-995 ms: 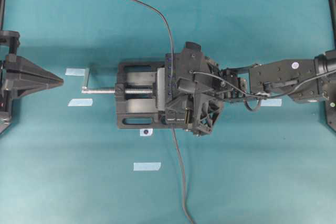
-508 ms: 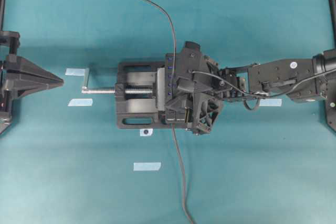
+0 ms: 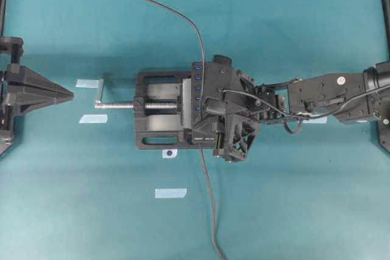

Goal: Insert the USB into the front port of the fixed hub.
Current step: 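Push the USB plug into the hub port with the right gripper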

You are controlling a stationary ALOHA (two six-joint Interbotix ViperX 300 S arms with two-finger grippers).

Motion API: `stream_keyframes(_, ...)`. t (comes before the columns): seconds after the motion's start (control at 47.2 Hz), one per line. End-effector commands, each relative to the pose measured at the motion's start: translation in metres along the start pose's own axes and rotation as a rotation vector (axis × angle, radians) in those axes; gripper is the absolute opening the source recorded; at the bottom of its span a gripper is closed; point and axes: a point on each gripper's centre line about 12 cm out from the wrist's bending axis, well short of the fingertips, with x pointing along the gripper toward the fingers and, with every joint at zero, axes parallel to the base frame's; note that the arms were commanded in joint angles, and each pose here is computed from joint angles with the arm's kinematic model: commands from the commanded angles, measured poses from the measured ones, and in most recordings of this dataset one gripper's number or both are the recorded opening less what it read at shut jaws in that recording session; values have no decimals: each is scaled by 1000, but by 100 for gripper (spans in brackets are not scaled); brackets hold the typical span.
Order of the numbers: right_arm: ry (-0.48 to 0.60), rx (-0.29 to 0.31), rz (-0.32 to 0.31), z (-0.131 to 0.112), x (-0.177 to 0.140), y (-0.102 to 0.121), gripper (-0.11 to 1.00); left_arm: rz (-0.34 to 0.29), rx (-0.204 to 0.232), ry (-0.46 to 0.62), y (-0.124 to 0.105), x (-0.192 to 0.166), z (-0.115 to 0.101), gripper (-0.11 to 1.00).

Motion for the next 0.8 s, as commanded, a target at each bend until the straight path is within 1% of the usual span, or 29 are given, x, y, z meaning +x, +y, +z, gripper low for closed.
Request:
stream_keyframes(0.0,-6,3,13,3,-1,7,7,2,1,-19,0,0,6,0)
stream_keyframes(0.36,23,5,7,-4,7,6,7,2,1,-19,0,0,6,0)
stream_keyframes(0.614,57,49,2,-18,9,6,7,2,1,-25,0,0,6,0)
stream_keyframes(0.783,76,67,-4,-28,10,4,7,1,-1,-28,0,0,6,0)
